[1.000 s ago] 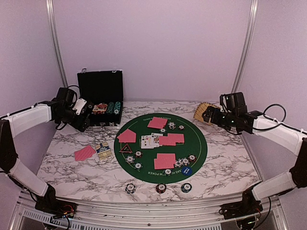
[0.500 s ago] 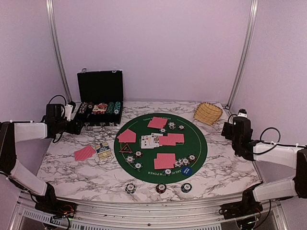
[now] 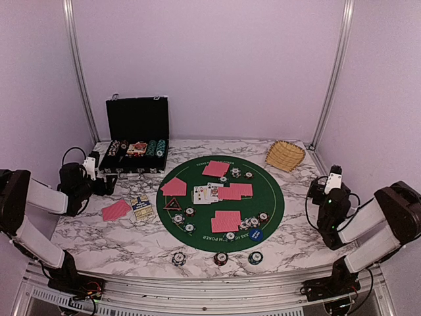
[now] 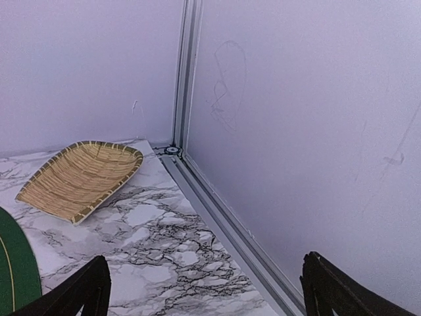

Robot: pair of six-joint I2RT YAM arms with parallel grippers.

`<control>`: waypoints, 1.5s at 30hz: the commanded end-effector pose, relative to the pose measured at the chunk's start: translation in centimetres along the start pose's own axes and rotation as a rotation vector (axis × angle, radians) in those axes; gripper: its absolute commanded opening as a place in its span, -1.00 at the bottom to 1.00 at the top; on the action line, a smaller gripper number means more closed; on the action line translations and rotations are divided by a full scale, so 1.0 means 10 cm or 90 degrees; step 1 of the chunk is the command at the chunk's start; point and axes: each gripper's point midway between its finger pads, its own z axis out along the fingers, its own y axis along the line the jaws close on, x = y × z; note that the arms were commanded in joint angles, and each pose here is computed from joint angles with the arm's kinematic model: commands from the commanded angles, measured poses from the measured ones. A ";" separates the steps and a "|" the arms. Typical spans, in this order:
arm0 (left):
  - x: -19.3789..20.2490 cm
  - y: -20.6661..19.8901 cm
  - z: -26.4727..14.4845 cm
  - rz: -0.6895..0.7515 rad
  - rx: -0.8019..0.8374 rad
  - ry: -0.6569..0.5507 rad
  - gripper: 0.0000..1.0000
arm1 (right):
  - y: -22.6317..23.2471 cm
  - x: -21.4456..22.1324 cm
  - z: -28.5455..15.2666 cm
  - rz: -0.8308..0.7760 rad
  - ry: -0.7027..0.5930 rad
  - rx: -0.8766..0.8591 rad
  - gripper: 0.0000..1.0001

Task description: Distribute texas hold em gaming equipment

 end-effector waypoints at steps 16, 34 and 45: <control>-0.15 0.07 -0.29 -0.005 -0.050 -0.166 0.98 | 0.24 -0.29 0.01 0.008 -0.135 -0.116 0.98; -0.16 0.07 -0.30 -0.005 -0.050 -0.169 0.98 | 0.15 -0.12 0.42 0.046 -0.045 -0.102 0.98; -0.16 0.07 -0.30 -0.005 -0.050 -0.168 0.98 | 0.15 -0.12 0.43 0.046 -0.045 -0.102 0.98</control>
